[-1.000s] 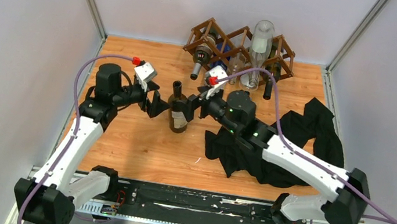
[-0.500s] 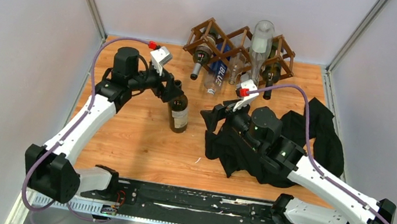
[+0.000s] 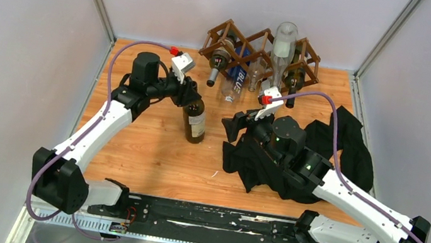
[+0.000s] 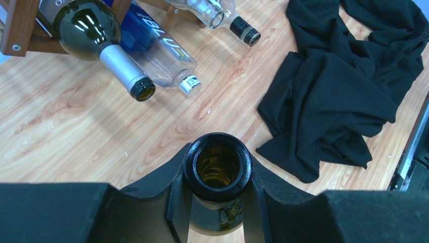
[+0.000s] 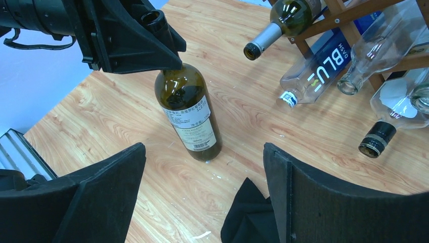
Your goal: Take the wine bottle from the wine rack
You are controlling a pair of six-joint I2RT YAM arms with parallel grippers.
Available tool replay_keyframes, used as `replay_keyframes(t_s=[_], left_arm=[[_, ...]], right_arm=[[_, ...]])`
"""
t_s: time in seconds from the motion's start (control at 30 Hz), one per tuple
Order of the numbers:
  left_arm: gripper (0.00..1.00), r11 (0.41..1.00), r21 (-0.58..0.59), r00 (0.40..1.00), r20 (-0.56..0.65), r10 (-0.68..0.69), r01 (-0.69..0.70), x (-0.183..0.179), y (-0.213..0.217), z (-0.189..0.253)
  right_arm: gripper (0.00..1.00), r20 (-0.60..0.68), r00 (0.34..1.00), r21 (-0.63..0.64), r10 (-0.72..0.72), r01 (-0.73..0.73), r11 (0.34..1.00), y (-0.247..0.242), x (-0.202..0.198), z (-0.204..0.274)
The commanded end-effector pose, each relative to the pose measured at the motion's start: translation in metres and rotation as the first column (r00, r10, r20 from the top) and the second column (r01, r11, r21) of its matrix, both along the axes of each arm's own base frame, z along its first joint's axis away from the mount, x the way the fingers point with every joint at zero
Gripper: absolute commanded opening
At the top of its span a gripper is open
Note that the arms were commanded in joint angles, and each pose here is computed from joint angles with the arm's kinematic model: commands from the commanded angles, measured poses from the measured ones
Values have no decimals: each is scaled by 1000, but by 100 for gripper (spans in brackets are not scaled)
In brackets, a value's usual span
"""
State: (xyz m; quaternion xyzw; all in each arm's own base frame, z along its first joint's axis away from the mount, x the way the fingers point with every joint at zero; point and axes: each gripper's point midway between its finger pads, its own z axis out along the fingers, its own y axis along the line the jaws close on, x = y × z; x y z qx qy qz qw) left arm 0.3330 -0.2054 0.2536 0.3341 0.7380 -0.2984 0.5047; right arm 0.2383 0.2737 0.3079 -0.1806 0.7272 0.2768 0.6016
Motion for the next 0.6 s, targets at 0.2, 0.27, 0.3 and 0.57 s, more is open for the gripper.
replay_keyframes(t_s=[0.2,0.27,0.3,0.57], left_arm=[[0,996,74,994,97,48,-55,20,10,15],[0,991,99,988,133,72,-86,30,17,25],[0,989,102,985,147,88,-103,37,21,30],[0,972,53,955,207,213,-229,101,55,65]], right_arm=[[80,22,999,-29,-47,47,998,-13,5,11],[77,30,998,-37,-56,57,998,-15,6,12],[76,34,998,-42,-60,62,997,-16,7,13],[69,48,993,-54,-104,107,993,-26,13,17]])
